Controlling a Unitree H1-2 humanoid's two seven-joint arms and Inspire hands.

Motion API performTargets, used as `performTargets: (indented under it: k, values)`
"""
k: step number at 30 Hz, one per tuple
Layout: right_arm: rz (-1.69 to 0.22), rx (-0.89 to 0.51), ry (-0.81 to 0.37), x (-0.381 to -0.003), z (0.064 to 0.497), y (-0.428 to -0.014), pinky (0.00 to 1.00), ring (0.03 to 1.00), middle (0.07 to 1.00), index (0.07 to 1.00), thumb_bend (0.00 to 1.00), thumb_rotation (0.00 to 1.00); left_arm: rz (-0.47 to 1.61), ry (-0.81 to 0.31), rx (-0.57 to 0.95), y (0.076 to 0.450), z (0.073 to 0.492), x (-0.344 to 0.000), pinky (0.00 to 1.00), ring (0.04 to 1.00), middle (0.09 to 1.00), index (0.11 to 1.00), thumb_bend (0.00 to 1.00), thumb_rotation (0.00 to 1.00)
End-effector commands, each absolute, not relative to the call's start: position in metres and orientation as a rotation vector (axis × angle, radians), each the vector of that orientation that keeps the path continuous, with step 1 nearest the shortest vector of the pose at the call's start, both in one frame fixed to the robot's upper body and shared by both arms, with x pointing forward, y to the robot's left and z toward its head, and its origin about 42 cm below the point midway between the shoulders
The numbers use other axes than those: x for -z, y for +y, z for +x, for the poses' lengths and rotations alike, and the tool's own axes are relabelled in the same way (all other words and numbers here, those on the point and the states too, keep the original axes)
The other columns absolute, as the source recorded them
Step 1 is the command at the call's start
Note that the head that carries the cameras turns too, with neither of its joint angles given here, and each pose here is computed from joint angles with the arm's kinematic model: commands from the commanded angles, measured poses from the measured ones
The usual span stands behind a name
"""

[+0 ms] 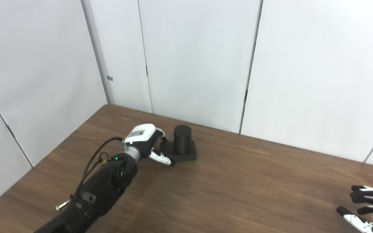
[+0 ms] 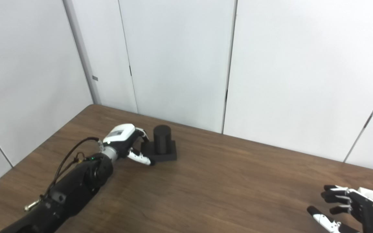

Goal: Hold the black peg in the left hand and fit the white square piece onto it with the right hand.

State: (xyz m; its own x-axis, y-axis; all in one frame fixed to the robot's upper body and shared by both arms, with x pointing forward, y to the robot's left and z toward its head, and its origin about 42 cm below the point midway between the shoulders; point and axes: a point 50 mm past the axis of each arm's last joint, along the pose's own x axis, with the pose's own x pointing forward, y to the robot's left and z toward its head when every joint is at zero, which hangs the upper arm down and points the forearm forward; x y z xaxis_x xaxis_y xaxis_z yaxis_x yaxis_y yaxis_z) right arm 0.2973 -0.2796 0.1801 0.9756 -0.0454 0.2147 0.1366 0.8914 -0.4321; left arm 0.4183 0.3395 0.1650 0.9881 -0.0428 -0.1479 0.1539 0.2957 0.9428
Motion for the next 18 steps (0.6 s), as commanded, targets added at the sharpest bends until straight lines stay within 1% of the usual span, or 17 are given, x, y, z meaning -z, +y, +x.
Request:
performTargets:
  k: [1,5,9,15,18]
  values:
    - [-0.470,0.090,-0.290,-0.195,0.302,-0.280,0.46,0.598,0.678,0.491,0.50,0.11,1.240,0.036,0.312,0.300,0.410,-0.149,0.67,0.850,0.871,0.491,0.52,0.07]
    - [-0.481,0.091,-0.279,-0.193,0.303,-0.281,0.48,0.606,0.682,0.492,0.50,0.11,1.277,-0.028,0.375,0.277,0.402,-0.148,0.68,0.856,0.872,0.492,0.52,0.07]
    - [-0.489,0.094,-0.288,-0.189,0.306,-0.281,0.47,0.594,0.676,0.492,0.50,0.11,1.292,-0.100,0.429,0.256,0.396,-0.146,0.68,0.856,0.873,0.493,0.52,0.07]
    - [-0.490,0.085,-0.301,-0.188,0.307,-0.279,0.46,0.586,0.667,0.492,0.50,0.11,1.321,-0.171,0.490,0.231,0.385,-0.143,0.73,0.869,0.880,0.496,0.52,0.08]
    - [-0.490,0.086,-0.299,-0.186,0.307,-0.277,0.46,0.586,0.664,0.492,0.50,0.11,1.318,-0.181,0.533,0.219,0.380,-0.138,0.75,0.883,0.892,0.496,0.52,0.08]
